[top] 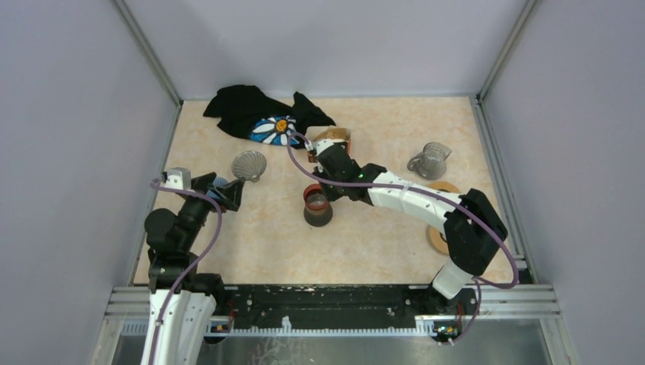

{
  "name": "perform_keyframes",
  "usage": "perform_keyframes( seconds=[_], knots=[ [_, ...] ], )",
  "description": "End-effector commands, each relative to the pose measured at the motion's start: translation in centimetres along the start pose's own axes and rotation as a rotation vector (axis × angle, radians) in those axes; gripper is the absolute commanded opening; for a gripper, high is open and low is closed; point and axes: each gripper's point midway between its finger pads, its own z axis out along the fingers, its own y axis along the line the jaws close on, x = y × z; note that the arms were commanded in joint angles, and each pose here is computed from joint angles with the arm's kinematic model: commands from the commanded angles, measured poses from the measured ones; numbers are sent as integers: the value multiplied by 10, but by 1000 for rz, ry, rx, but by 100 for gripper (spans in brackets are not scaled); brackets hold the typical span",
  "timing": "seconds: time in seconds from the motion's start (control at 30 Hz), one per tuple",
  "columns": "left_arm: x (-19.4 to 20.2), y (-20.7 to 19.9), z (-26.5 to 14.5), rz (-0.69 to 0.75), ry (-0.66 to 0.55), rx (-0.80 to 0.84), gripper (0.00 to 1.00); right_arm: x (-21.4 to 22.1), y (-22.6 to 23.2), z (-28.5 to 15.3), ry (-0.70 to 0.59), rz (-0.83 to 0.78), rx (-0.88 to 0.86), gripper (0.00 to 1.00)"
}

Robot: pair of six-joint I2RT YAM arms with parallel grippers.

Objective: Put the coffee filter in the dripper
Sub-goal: Move the coffee server to the center of the board.

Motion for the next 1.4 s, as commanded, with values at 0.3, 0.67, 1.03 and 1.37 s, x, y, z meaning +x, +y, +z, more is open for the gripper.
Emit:
perform_keyframes(
  seconds=[0.3, 0.67, 1.03, 1.37],
  knots=[
    [-16, -3, 2, 9, -41, 7, 99, -18, 17, -1, -59, 18, -31, 14],
    [-13, 1, 4, 3, -25, -7, 99, -32, 17, -21, -113, 15, -44, 35],
    [-9, 6, 6, -7, -2, -31, 99, -49, 1, -71, -227, 3, 6, 56],
    [-9, 7, 6, -9, 7, -40, 99, -18, -63, -108, -242, 105, 206, 77]
  ],
)
